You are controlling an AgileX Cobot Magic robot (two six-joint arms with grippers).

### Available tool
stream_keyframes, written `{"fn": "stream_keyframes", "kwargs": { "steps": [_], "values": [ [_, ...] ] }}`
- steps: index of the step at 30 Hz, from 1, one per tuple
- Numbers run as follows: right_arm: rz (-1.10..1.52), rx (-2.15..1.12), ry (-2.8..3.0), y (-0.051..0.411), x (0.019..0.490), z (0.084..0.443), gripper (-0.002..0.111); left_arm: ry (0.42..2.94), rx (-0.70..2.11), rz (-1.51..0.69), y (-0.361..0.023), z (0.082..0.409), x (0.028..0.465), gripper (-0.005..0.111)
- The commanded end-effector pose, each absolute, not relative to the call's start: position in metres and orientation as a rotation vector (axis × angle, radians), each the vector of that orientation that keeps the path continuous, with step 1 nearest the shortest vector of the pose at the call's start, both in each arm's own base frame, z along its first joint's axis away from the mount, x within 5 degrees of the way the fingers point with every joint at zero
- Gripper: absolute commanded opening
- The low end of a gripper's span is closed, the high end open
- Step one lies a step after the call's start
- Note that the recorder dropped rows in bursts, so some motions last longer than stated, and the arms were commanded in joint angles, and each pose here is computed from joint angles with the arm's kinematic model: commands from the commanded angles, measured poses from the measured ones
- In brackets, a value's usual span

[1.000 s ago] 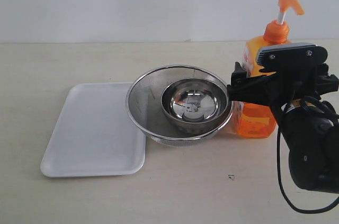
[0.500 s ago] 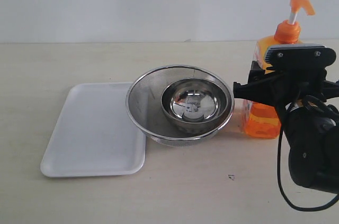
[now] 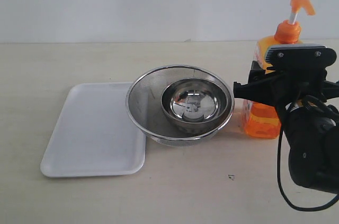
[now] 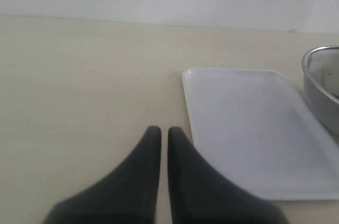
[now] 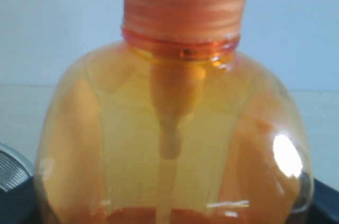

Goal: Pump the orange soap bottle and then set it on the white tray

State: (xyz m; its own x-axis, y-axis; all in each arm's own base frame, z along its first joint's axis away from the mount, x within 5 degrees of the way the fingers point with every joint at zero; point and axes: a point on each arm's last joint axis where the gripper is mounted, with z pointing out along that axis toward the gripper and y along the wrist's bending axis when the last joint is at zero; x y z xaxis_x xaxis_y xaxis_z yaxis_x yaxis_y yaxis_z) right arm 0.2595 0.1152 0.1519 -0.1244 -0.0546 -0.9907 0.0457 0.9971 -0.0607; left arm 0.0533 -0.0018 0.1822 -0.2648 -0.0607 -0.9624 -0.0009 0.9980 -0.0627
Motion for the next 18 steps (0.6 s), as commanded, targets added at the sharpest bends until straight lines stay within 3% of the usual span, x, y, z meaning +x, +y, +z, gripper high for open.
{"fn": "stream_keyframes", "kwargs": {
  "steps": [1, 18],
  "values": [
    [-0.093, 0.02, 1.7, 0.1119, 0.2605, 0.1515, 0.005, 1.824, -0.037, -0.061, -0.0021, 0.1825, 0.0535, 0.005],
    [-0.056, -0.061, 1.682, 0.1184, 0.2609, 0.153, 0.005, 1.824, -0.037, -0.061, -0.0021, 0.1825, 0.0535, 0.005]
  ]
}}
